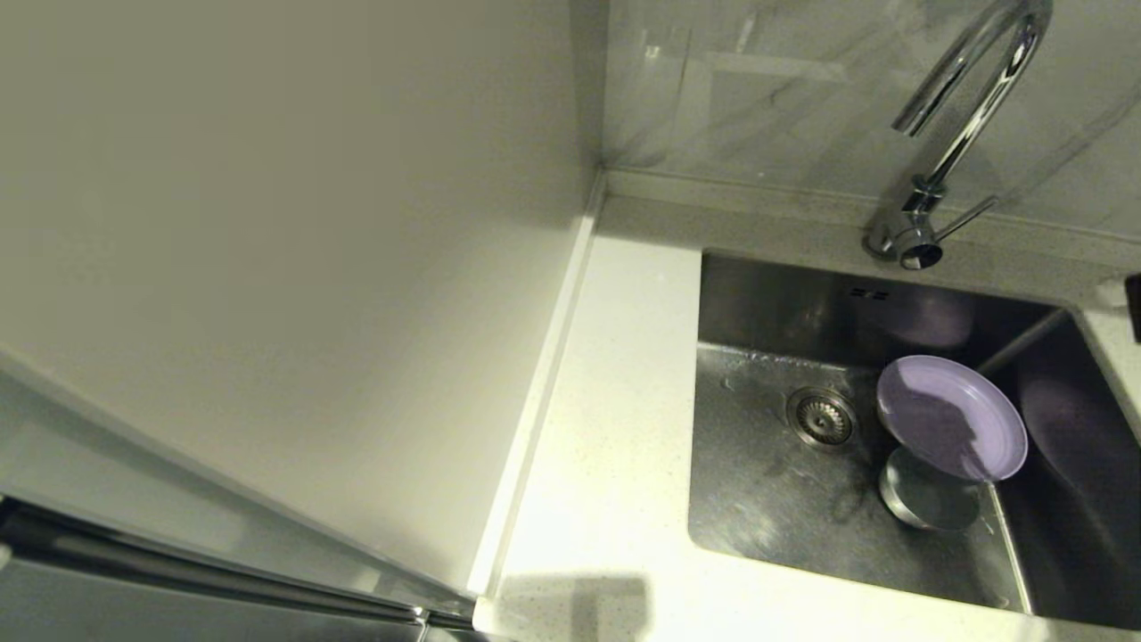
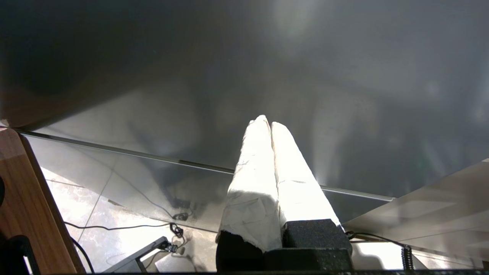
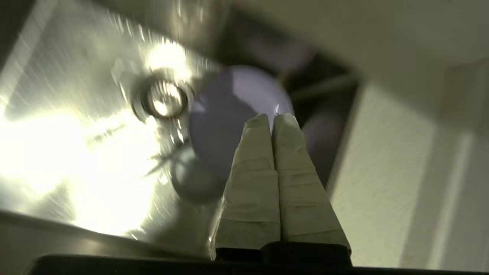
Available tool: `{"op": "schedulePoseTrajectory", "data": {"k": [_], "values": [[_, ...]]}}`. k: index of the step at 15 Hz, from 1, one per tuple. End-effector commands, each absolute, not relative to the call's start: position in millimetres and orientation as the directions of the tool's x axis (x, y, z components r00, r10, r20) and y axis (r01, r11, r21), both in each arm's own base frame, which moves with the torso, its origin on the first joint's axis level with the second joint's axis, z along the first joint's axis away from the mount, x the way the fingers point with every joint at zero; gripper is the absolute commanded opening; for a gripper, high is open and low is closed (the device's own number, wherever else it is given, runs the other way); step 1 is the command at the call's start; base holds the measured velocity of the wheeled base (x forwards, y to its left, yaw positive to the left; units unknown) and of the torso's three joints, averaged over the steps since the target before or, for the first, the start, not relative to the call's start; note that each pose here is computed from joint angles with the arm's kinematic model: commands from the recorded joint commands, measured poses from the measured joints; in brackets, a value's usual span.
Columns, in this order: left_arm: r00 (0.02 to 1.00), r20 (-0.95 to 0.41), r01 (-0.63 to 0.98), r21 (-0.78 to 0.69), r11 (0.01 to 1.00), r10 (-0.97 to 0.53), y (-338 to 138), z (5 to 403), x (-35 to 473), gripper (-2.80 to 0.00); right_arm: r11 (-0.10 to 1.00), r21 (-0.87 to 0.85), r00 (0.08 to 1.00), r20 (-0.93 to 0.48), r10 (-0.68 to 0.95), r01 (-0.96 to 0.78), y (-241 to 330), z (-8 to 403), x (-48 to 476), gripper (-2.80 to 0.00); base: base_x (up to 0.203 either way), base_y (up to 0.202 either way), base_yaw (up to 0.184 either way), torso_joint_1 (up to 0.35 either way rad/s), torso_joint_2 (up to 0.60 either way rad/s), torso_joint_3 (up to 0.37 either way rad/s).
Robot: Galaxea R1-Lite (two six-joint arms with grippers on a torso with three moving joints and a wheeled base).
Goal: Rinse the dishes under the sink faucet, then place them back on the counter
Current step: Turn on the faucet
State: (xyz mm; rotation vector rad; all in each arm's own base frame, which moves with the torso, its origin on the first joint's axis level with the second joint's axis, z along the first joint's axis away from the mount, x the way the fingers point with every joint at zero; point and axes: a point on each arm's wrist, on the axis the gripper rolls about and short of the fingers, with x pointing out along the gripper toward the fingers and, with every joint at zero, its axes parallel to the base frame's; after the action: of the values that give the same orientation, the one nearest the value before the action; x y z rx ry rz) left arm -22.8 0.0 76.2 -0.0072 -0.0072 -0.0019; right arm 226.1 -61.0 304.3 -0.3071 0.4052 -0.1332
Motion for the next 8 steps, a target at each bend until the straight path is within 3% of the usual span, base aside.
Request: {"op": "schedulePoseTrajectory", "data": {"k": [1, 3, 5, 8], "values": [[1.000, 0.005, 0.002, -0.008, 1.000, -0.002, 0.0, 75.4, -22.6, -2.80, 0.975, -0.219, 0.814, -0.564, -0.142, 0.019, -51.8, 334.1, 201.5, -2.80, 0.000, 0.000, 0.000, 0.000, 0.00, 0.000], [1.000, 0.005, 0.002, -0.008, 1.000, -0.002, 0.0, 75.4, -22.6, -2.80, 0.994, -0.106, 0.605, -0.792, -0.081, -0.006, -45.0, 329.5, 182.0, -2.80, 0.000, 0.000, 0.000, 0.000, 0.00, 0.000], [1.000, 0.005, 0.002, -0.008, 1.000, -0.002, 0.0, 75.4, -22.6, -2.80, 0.998, -0.063, 0.442, -0.895, -0.062, 0.013, -43.9, 320.6, 179.3, -2.80, 0.000, 0.000, 0.000, 0.000, 0.00, 0.000], [1.000, 0.005, 0.002, -0.008, 1.000, -0.002, 0.0, 75.4, -22.6, -2.80, 0.998, -0.055, 0.380, -0.924, -0.047, -0.010, -50.0, 311.5, 184.5, -2.80, 0.000, 0.000, 0.000, 0.000, 0.00, 0.000]]}}
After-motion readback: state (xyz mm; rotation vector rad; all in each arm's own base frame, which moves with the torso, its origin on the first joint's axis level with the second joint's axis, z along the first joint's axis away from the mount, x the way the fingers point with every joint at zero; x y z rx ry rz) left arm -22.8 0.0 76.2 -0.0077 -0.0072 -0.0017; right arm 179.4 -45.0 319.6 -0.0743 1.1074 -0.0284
